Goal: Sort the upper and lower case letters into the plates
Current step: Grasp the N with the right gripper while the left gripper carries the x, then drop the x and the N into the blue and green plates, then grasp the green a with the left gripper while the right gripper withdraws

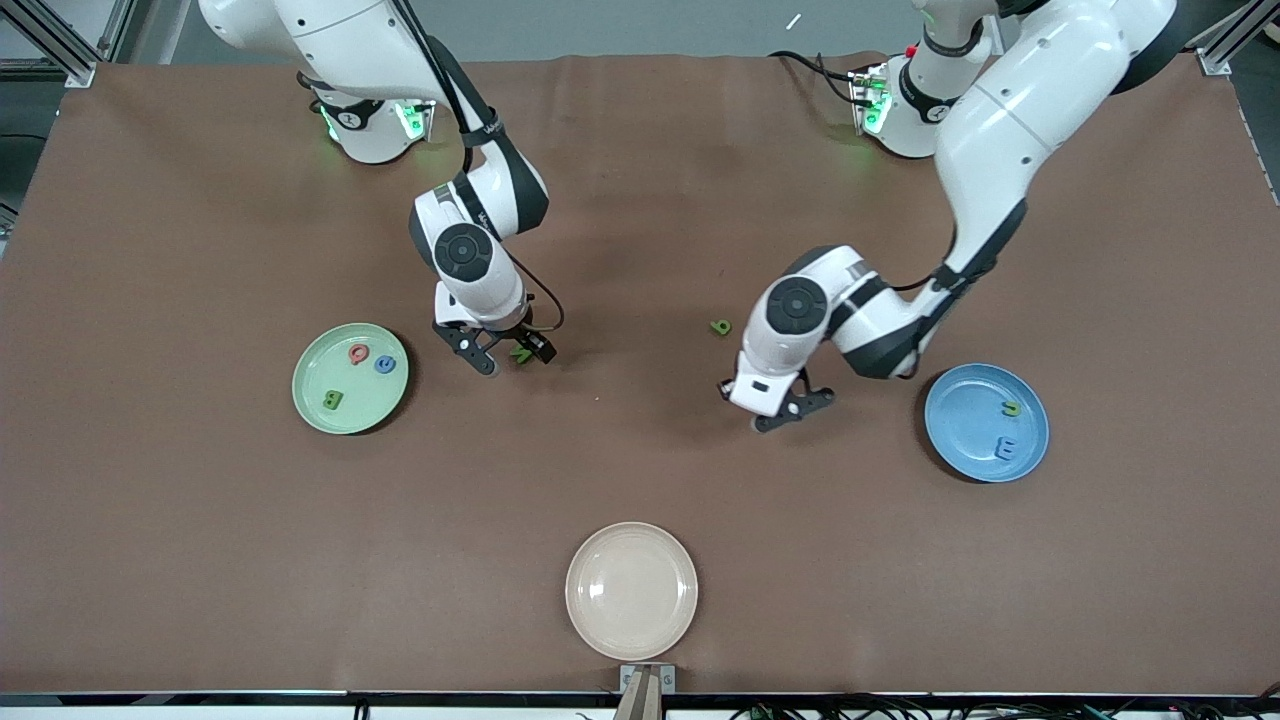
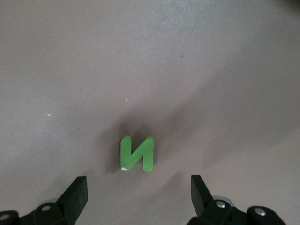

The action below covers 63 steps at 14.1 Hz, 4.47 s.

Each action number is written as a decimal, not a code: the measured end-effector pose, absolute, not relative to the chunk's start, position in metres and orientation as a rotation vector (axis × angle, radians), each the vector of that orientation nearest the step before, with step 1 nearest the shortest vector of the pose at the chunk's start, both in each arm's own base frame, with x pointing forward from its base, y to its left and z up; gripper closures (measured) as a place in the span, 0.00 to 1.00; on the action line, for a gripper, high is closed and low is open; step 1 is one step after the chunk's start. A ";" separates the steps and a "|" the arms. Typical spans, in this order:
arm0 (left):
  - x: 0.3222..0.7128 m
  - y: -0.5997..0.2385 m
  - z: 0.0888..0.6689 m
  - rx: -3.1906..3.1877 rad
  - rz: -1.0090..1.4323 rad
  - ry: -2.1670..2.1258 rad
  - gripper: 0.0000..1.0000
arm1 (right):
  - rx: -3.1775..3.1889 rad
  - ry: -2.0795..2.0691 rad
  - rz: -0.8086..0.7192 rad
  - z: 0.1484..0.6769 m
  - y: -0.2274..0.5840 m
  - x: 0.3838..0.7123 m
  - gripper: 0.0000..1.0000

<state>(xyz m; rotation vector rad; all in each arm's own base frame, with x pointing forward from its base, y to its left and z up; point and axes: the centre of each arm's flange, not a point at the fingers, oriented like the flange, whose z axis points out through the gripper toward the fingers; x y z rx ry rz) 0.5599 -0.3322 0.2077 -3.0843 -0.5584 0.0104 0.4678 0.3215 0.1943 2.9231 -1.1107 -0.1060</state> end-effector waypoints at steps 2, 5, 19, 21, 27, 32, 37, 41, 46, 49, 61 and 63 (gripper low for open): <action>0.576 -0.298 0.228 -3.069 0.019 -0.458 0.73 | 2.916 -1.120 -0.105 0.193 0.318 0.469 0.11; 0.588 -0.238 0.257 -3.095 0.064 -0.325 0.73 | 2.912 -1.132 -0.092 0.189 0.314 0.472 0.17; 0.573 0.012 0.220 -3.021 0.112 0.161 0.73 | 2.920 -1.141 -0.062 0.179 0.313 0.475 0.67; 0.572 0.012 0.211 -3.032 0.114 0.178 0.73 | 2.918 -1.145 -0.063 0.179 0.311 0.477 0.67; 0.568 0.015 0.194 -3.043 0.151 0.183 0.73 | 2.927 -0.941 -0.241 0.234 0.258 0.537 0.67; 0.567 0.015 0.190 -3.048 0.161 0.184 0.73 | 3.064 -0.635 -0.320 0.262 0.114 0.575 0.67; 0.567 0.016 0.190 -3.048 0.160 0.183 0.58 | 3.110 -0.533 -0.256 0.231 0.045 0.571 0.67; 0.577 0.006 0.206 -3.054 0.111 0.206 0.19 | 3.100 -0.524 -0.239 0.203 0.043 0.571 0.67; 0.570 -0.074 0.263 -3.066 0.200 0.184 0.00 | 3.095 -0.520 -0.235 0.190 0.044 0.571 0.67; 0.553 -0.147 0.297 -3.083 0.180 0.062 0.00 | 3.100 -0.516 -0.226 0.196 0.046 0.577 0.40; 0.472 -0.367 0.232 -2.979 0.070 -0.524 0.00 | 3.071 -0.077 -0.497 0.399 -0.021 0.644 0.00; 0.472 -0.373 0.228 -3.005 0.064 -0.585 0.00 | 3.093 -0.049 -0.476 0.409 -0.054 0.642 0.00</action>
